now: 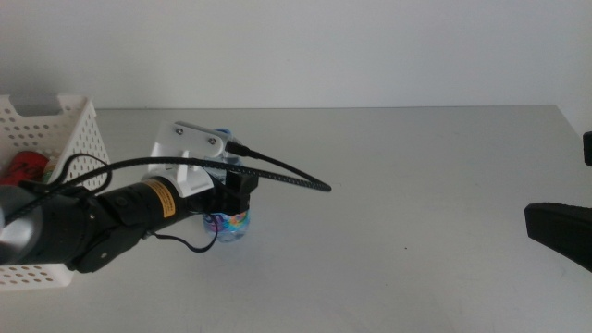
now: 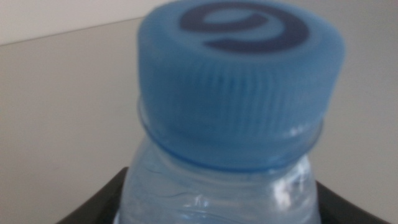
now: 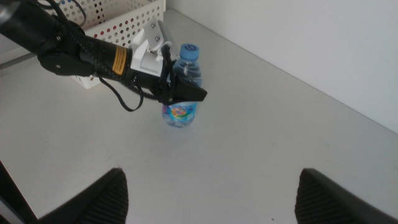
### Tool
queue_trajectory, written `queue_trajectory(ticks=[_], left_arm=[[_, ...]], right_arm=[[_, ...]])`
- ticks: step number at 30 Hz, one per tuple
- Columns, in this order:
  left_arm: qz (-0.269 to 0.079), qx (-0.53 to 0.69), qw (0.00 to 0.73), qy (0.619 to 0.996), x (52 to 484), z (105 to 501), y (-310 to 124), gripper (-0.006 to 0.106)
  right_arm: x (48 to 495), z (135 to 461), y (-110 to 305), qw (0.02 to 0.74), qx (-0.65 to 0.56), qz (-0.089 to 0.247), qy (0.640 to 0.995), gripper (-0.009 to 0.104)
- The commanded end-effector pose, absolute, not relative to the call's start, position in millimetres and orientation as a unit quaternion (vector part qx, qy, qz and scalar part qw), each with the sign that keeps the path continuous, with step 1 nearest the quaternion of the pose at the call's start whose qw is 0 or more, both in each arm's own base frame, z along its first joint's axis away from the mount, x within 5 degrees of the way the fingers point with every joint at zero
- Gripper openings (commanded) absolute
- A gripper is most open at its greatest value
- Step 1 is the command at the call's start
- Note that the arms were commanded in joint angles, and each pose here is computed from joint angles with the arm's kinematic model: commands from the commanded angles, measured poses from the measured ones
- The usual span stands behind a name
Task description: Use arms to grab the bottles and put them into the dustbin to the left of the table.
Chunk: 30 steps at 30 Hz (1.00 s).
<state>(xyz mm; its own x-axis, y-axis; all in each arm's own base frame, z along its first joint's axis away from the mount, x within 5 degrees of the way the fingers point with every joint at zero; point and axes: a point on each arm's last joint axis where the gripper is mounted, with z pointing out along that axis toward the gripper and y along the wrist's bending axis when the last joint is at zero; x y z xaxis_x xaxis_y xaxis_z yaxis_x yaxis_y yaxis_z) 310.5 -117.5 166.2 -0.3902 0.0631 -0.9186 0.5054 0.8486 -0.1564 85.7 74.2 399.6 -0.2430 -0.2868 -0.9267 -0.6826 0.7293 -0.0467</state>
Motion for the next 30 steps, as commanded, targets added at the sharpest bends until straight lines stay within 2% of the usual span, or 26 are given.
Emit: queue_trajectory(ticks=[1, 5, 8, 11, 16, 20, 25, 28, 30], left_arm=[[-0.209, 0.127, 0.578, 0.779, 312, 220, -110, -0.001], [-0.173, 0.113, 0.581, 0.787, 305, 256, -101, -0.001], [-0.156, 0.105, 0.597, 0.78, 295, 287, -94, -0.001], [-0.128, 0.081, 0.591, 0.792, 285, 315, -85, -0.001], [-0.059, 0.045, 0.523, 0.849, 278, 358, -66, -0.001], [-0.013, 0.104, 0.491, 0.865, 279, 393, -43, -0.001], [0.007, 0.072, 0.47, 0.88, 275, 434, 0, -0.001], [0.039, 0.044, 0.429, 0.901, 276, 439, 29, -0.001], [0.048, 0.027, 0.407, 0.912, 281, 435, 46, -0.001]], right_arm=[[86, 412, 74, 0.563, -0.309, 0.194, 0.741, 0.074], [86, 412, 74, 0.563, -0.309, 0.194, 0.741, 0.074], [86, 412, 74, 0.563, -0.309, 0.194, 0.741, 0.074], [86, 412, 74, 0.563, -0.309, 0.194, 0.741, 0.074], [86, 412, 74, 0.563, -0.309, 0.194, 0.741, 0.074], [86, 412, 74, 0.563, -0.309, 0.194, 0.741, 0.074], [86, 412, 74, 0.563, -0.309, 0.194, 0.741, 0.074], [86, 412, 74, 0.563, -0.309, 0.194, 0.741, 0.074], [86, 412, 74, 0.563, -0.309, 0.194, 0.741, 0.074]])
